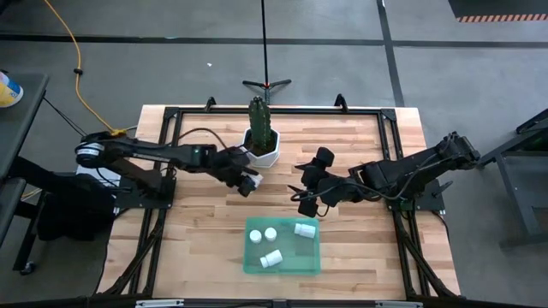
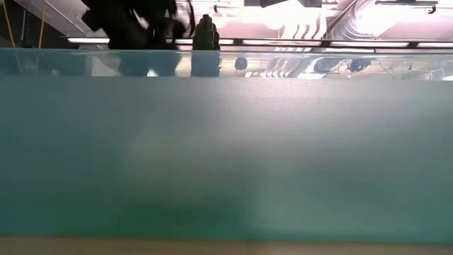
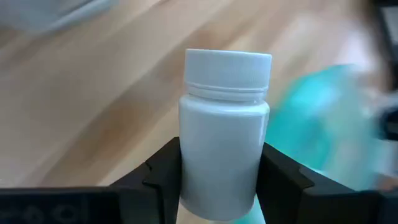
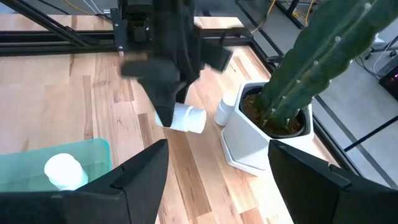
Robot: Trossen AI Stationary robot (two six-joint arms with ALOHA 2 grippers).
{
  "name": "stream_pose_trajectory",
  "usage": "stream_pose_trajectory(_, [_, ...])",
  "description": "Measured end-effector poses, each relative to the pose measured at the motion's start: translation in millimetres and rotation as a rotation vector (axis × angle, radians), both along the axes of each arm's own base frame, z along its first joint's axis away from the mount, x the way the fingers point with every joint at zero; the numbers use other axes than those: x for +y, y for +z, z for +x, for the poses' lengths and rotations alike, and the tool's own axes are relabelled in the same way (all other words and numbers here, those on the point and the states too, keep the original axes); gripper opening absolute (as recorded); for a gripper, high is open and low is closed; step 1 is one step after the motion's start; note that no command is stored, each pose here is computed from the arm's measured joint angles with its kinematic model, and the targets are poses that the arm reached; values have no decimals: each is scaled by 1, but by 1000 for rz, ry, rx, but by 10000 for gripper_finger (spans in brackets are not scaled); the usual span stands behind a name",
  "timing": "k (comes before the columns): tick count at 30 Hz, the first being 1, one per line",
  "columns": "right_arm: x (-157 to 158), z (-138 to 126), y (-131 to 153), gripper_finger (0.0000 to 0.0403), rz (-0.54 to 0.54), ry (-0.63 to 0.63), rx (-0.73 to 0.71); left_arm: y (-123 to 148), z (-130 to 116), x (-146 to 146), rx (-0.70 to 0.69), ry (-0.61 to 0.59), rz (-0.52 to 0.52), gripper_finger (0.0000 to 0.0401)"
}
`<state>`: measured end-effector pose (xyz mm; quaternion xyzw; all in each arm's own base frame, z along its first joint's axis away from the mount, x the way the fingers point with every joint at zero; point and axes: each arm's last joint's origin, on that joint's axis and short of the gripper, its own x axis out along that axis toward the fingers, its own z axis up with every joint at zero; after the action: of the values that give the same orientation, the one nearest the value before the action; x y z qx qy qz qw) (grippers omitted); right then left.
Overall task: Pick and place pill bottles into a basket
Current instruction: Put the white pill bottle into the green bin
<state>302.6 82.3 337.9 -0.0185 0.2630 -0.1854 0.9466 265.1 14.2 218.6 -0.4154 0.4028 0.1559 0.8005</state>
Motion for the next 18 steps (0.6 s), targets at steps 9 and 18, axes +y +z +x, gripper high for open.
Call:
stream_pose_trajectory(9, [0,1,1,266,21,3,-14,52,1,-45,-454,-270,231,195])
stream_pose_trajectory(18, [-8,13,10,266,181,152,-109,71,5,-69,-668,-348,477,194])
